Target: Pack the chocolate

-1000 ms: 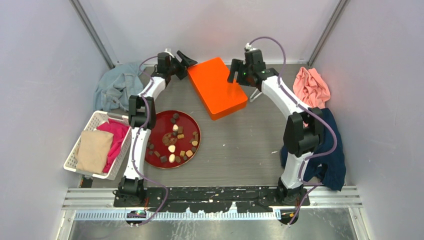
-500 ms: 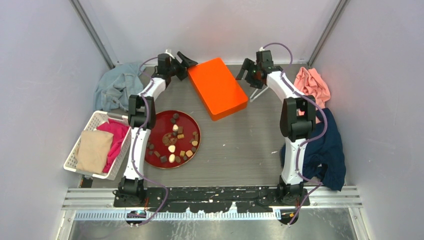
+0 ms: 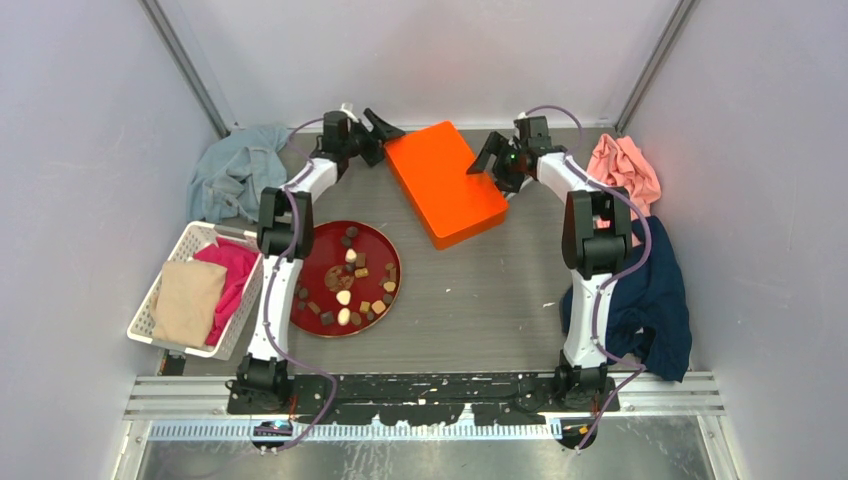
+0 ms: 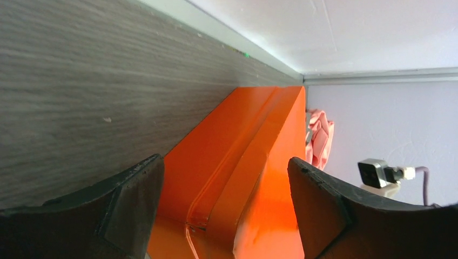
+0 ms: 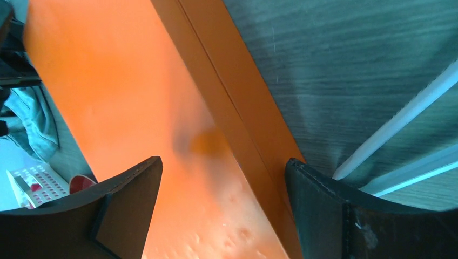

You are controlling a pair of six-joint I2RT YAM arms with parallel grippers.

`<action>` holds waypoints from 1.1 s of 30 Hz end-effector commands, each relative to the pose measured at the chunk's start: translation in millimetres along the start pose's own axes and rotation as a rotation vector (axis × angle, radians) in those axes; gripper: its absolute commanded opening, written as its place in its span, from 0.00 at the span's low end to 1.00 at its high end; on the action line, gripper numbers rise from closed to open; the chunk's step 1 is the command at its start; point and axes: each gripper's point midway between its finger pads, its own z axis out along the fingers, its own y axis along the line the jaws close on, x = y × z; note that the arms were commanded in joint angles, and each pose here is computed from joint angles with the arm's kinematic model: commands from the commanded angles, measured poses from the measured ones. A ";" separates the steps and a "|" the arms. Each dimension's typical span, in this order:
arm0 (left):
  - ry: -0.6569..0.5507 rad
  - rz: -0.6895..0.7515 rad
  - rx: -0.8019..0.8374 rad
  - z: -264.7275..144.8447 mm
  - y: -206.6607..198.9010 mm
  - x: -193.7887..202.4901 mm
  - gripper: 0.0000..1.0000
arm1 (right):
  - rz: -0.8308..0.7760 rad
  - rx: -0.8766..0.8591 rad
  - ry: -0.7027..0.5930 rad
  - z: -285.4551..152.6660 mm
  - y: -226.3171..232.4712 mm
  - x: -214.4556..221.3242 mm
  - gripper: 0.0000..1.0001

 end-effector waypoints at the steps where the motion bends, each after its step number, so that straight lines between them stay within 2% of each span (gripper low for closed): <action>1: 0.038 0.064 0.147 -20.3 -78.2 8.8 0.84 | -0.048 -0.055 -0.009 -11.7 13.5 0.5 0.89; 14: 0.135 0.096 0.154 -50.0 -88.6 47.8 0.83 | -0.024 -0.089 0.100 -45.2 8.6 61.0 0.88; 21: 0.183 0.119 0.132 -73.6 -91.3 71.1 0.83 | -0.053 -0.035 0.116 -61.0 0.1 71.0 0.88; 27: 0.151 0.272 -0.001 -88.1 -91.1 54.0 0.83 | -0.093 0.093 0.036 -78.8 -4.9 42.9 0.90; 33: 0.022 0.467 -0.208 -102.9 -95.7 0.5 0.85 | -0.146 0.200 -0.153 -108.6 11.1 -23.9 0.93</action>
